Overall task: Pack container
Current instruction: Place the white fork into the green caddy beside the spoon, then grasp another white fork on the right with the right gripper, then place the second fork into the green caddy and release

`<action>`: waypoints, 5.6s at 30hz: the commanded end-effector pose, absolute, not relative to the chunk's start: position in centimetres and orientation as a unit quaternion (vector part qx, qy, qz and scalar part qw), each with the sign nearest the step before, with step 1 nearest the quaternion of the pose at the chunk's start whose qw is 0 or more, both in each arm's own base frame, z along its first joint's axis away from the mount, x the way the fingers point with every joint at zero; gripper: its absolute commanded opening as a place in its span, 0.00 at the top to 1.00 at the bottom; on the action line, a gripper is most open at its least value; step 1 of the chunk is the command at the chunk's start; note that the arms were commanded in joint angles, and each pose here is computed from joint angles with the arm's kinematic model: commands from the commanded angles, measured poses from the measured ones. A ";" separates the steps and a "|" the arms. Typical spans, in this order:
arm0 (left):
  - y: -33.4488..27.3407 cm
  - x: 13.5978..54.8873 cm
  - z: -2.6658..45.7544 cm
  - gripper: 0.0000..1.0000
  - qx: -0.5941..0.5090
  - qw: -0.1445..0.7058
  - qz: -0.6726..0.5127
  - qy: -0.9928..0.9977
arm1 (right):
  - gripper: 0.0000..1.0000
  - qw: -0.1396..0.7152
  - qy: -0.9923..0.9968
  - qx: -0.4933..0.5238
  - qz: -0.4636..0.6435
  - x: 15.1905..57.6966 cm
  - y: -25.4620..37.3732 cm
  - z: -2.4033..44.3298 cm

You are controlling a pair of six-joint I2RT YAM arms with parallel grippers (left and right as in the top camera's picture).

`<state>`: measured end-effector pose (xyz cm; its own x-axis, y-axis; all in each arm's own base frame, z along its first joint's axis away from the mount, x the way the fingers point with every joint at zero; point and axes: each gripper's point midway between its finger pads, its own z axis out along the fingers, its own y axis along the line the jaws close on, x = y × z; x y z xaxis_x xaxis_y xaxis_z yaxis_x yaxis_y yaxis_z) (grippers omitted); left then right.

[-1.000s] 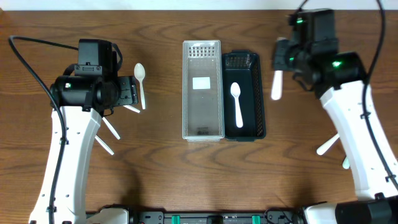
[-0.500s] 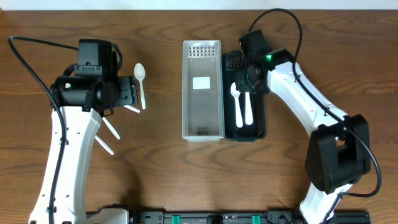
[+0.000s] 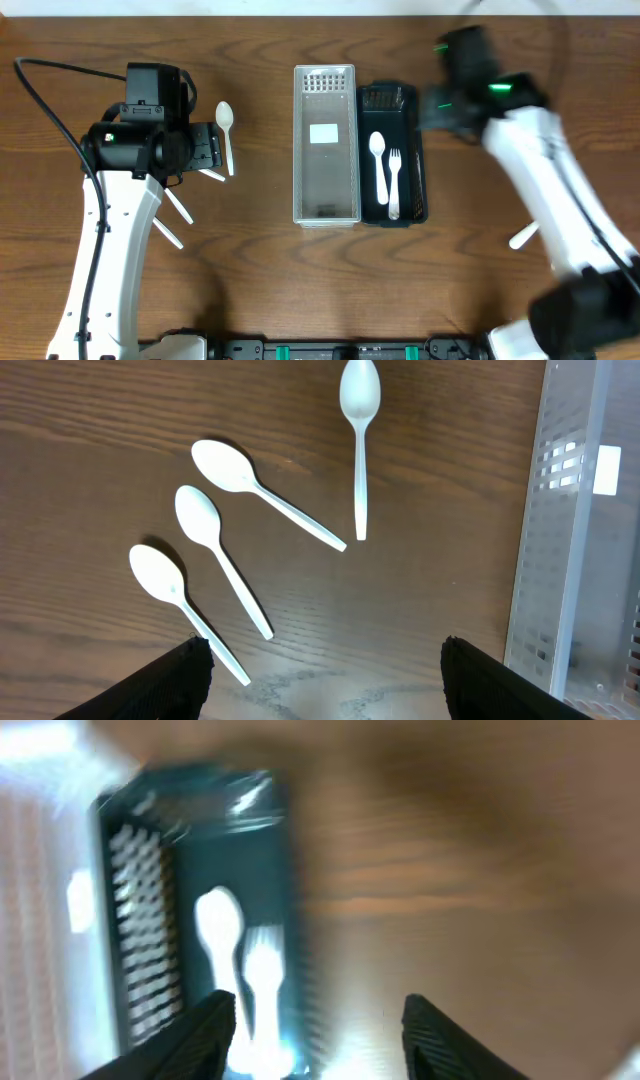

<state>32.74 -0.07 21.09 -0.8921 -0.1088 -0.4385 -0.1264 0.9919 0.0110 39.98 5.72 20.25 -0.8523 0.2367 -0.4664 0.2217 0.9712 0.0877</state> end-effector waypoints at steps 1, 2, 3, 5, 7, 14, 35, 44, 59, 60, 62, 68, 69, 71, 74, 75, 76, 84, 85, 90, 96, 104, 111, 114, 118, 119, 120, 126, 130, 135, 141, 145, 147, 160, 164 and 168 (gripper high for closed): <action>0.2 32.8 21.8 0.25 -0.066 0.233 0.024 0.970 | 0.37 0.255 0.931 0.261 -0.030 38.4 -2.3 22.4; 0.2 32.8 21.8 0.25 -0.066 0.233 0.024 0.970 | 0.34 0.239 0.922 0.303 -0.031 37.6 -4.3 22.0; 0.2 32.8 21.8 0.25 -0.066 0.233 0.024 0.970 | 0.32 0.224 0.915 0.336 -0.025 36.9 -5.8 21.4; 0.2 32.8 21.8 0.25 -0.066 0.233 0.024 0.970 | 0.30 0.199 0.904 0.378 -0.005 36.0 -8.3 19.9; 0.2 32.8 21.8 0.25 -0.066 0.233 0.024 0.970 | 0.28 0.179 0.895 0.410 -0.001 35.1 -10.3 18.1; 0.2 32.8 21.7 0.25 -0.066 0.231 0.024 0.970 | 0.18 0.134 0.897 0.421 0.006 32.5 -14.3 11.0; 0.2 32.7 21.7 0.25 -0.066 0.230 0.024 0.971 | 0.14 0.034 0.896 0.442 -0.011 30.2 -16.7 -0.2; 0.2 32.7 21.7 0.25 -0.066 0.230 0.024 0.971 | 0.15 0.050 0.905 0.421 -0.018 30.8 -17.2 -0.2; 0.2 32.7 21.7 0.24 -0.066 0.230 0.024 0.971 | 0.15 0.042 0.911 0.409 -0.037 30.3 -17.5 -0.3; 0.2 32.7 21.7 0.25 -0.066 0.230 0.024 0.971 | 0.15 0.042 0.911 0.409 -0.037 30.3 -17.5 -0.3; 0.2 32.7 21.7 0.25 -0.066 0.230 0.024 0.971 | 0.15 0.042 0.911 0.409 -0.037 30.3 -17.5 -0.3; 0.2 32.7 21.7 0.24 -0.066 0.230 0.024 0.971 | 0.16 0.036 0.911 0.409 -0.044 29.6 -17.4 -0.8; 0.2 32.7 21.7 0.25 -0.066 0.230 0.024 0.971 | 0.16 0.036 0.911 0.409 -0.044 29.6 -17.4 -1.0; 0.2 32.7 21.7 0.24 -0.066 0.230 0.024 0.971 | 0.16 0.037 0.911 0.409 -0.044 29.5 -17.3 -1.2; 0.2 32.7 21.7 0.25 -0.066 0.230 0.024 0.971 | 0.16 0.035 0.911 0.409 -0.044 29.2 -17.2 -1.5; 0.2 32.7 21.7 0.24 -0.066 0.230 0.024 0.971 | 0.16 0.033 0.911 0.409 -0.044 29.1 -17.2 -1.6; 0.2 32.7 21.7 0.24 -0.066 0.230 0.024 0.971 | 0.16 0.033 0.911 0.409 -0.044 29.1 -17.2 -1.6; 0.2 32.7 21.7 0.25 -0.066 0.230 0.024 0.971 | 0.23 0.034 0.913 0.404 -0.041 29.2 -17.1 -1.6; 0.2 32.7 21.7 0.25 -0.066 0.230 0.024 0.971 | 0.24 0.033 0.913 0.404 -0.039 29.2 -17.0 -1.6; 0.2 32.7 21.7 0.24 -0.066 0.230 0.024 0.971 | 0.39 0.033 0.913 0.404 -0.038 29.2 -17.0 -1.6; 0.2 32.7 21.7 0.25 -0.066 0.230 0.024 0.971 | 0.53 0.034 0.913 0.404 -0.038 29.2 -17.0 -1.6; 0.2 32.7 21.7 0.25 -0.066 0.230 0.024 0.971 | 0.72 0.034 0.914 0.404 -0.038 29.2 -17.0 -1.6; 0.2 32.7 21.7 0.25 -0.066 0.230 0.024 0.971 | 0.83 0.036 0.913 0.404 -0.038 29.4 -17.0 -1.5; 0.2 32.7 21.7 0.25 -0.066 0.230 0.024 0.971 | 0.90 0.044 0.914 0.401 -0.028 30.0 -16.8 -1.0; 0.2 32.7 21.7 0.25 -0.066 0.230 0.024 0.971 | 0.92 0.075 0.920 0.385 -0.019 31.9 -16.1 1.6; 0.2 32.7 21.7 0.25 -0.066 0.230 0.024 0.971 | 0.92 0.087 0.921 0.379 -0.019 32.6 -15.9 2.5; 0.2 32.7 21.7 0.25 -0.066 0.230 0.024 0.971 | 0.91 0.104 0.924 0.368 -0.019 33.5 -15.6 3.9; 0.2 32.7 21.7 0.25 -0.066 0.230 0.024 0.971 | 0.91 0.209 0.936 0.283 -0.009 38.5 -11.0 13.6; 0.2 32.7 21.7 0.25 -0.066 0.230 0.024 0.971 | 0.91 0.260 0.944 0.203 0.013 41.0 -4.8 18.4; 0.2 32.7 21.7 0.24 -0.066 0.230 0.024 0.971 | 0.94 0.281 0.948 0.137 0.054 42.2 3.7 19.9; 0.2 32.7 21.7 0.25 -0.066 0.230 0.024 0.971 | 0.94 0.279 0.953 0.087 0.085 42.2 11.3 18.9; 0.2 32.7 21.7 0.24 -0.066 0.230 0.024 0.971 | 0.93 0.242 0.965 0.054 0.080 41.6 14.9 15.6; 0.2 32.7 21.7 0.25 -0.066 0.230 0.024 0.971 | 0.92 0.218 0.972 0.052 0.069 41.3 15.8 13.4; 0.2 32.7 21.7 0.25 -0.066 0.230 0.024 0.971 | 0.57 0.177 0.983 0.014 0.056 41.7 16.3 10.7; 0.2 32.7 21.7 0.24 -0.066 0.230 0.024 0.971 | 0.56 0.235 0.969 0.068 0.031 42.5 11.6 16.9; 0.2 32.7 21.7 0.24 -0.066 0.230 0.024 0.971 | 0.52 0.277 0.947 0.161 0.001 41.4 3.2 22.0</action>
<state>32.56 -0.06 21.00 -0.8956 -0.1087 -0.4314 -0.1263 0.9919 0.0124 41.34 9.90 15.63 -0.9038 0.1828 -0.3870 0.1571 0.9828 0.0974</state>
